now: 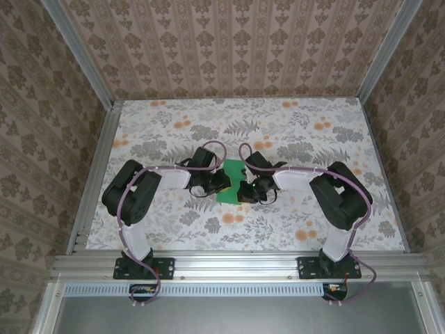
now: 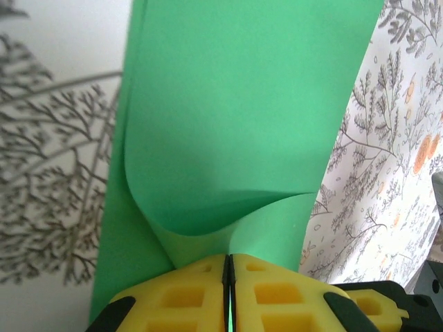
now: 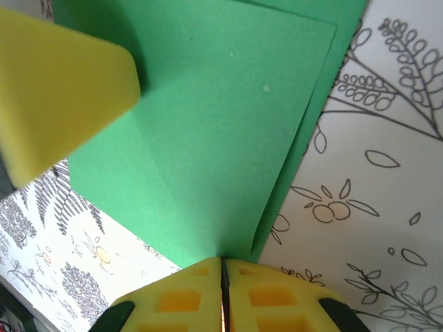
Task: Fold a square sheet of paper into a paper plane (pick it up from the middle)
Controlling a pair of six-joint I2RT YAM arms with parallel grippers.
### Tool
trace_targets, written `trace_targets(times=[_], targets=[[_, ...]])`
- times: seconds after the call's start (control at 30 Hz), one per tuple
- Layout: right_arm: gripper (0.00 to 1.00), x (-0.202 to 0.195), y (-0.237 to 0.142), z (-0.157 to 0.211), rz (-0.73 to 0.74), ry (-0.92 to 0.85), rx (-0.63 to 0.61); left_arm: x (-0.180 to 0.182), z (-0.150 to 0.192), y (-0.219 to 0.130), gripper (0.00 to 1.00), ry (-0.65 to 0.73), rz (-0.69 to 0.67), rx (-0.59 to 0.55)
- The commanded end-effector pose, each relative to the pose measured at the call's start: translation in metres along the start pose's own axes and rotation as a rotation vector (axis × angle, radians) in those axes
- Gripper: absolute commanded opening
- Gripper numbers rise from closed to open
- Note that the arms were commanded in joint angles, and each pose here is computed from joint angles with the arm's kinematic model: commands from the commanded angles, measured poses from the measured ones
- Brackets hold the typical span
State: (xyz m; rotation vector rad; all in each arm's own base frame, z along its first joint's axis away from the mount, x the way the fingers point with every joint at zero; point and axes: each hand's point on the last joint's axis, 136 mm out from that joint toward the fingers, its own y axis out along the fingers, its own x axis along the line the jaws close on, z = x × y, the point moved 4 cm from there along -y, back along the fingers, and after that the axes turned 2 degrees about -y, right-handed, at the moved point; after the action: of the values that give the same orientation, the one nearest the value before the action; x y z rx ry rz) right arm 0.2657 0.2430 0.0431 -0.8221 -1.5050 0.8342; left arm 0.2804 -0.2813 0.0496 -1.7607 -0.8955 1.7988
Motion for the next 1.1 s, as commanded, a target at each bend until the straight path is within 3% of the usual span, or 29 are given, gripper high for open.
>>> trace_targets(times=[0.0,0.47,0.7,0.87,1.07], targets=[[0.11,-0.07,0.016,0.037,0.329,0.075,0.121,0.008,-0.014,-0.001,0.12,0.028,-0.036,-0.019],[0.11,-0.071,0.016,0.04,0.332,0.08,0.124,0.034,-0.051,-0.015,0.13,0.028,-0.093,-0.062],[0.11,-0.065,0.015,0.036,0.305,0.078,0.114,0.006,-0.067,-0.042,0.13,0.091,-0.046,-0.12],[0.11,-0.046,0.005,0.025,0.225,0.052,0.069,-0.016,-0.056,-0.064,0.14,0.134,0.0,-0.163],[0.13,-0.005,-0.018,-0.004,0.038,-0.015,-0.035,-0.029,-0.022,-0.041,0.13,0.172,0.014,-0.1]])
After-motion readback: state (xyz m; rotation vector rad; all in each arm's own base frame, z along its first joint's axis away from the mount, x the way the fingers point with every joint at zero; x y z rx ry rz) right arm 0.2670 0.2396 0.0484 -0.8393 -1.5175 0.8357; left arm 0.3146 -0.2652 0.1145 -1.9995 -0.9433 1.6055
